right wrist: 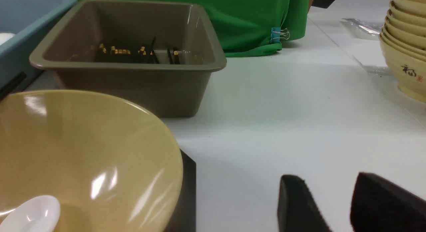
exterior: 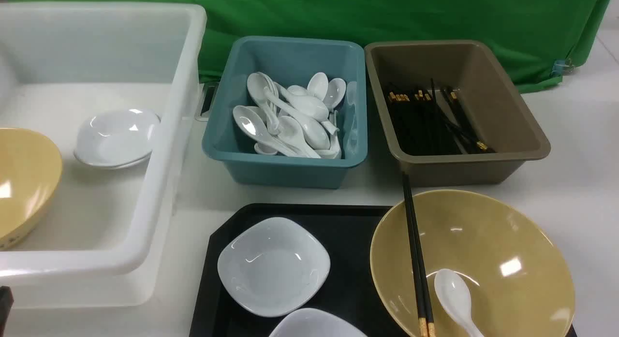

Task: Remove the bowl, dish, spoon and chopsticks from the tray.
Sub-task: Use the right arm to grab the chopsticks

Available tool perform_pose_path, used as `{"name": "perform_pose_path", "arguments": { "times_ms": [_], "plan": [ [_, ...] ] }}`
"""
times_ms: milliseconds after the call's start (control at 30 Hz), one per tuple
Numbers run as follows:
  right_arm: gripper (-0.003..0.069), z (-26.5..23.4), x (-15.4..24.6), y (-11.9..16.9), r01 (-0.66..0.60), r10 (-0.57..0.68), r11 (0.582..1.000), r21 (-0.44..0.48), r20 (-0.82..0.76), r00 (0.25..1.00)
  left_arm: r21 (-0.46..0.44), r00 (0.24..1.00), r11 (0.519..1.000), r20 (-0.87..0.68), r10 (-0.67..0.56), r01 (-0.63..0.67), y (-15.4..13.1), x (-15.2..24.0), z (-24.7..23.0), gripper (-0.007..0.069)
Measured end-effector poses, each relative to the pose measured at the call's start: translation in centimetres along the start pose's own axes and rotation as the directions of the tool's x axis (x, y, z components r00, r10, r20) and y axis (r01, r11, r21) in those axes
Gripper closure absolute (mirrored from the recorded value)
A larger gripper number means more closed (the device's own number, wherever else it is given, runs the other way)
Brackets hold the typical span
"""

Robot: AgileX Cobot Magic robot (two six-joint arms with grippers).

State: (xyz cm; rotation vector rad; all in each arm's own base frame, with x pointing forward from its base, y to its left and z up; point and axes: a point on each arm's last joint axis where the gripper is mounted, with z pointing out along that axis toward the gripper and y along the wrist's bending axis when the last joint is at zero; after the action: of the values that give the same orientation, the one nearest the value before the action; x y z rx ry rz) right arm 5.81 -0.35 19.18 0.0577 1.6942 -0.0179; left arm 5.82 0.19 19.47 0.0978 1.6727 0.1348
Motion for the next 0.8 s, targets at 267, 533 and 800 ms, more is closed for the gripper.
{"name": "perform_pose_path", "arguments": {
  "times_ms": [267,533,800],
  "plan": [
    [0.0417,0.00,0.00,0.00,0.000,0.000,1.000,0.000,0.000,1.000,0.000,1.000,1.000,0.000,0.000,0.000,0.00,0.00,0.00,0.0604],
    [0.0417,0.00,0.00,0.00,0.000,0.000,1.000,0.000,0.000,1.000,0.000,1.000,1.000,0.000,0.000,0.000,0.00,0.00,0.00,0.0604],
    [0.0417,0.00,0.00,0.00,0.000,0.000,1.000,0.000,0.000,1.000,0.027,0.957,0.962,0.097,-0.273,0.272,0.01,-0.91,-0.05,0.0604]
  ]
}}
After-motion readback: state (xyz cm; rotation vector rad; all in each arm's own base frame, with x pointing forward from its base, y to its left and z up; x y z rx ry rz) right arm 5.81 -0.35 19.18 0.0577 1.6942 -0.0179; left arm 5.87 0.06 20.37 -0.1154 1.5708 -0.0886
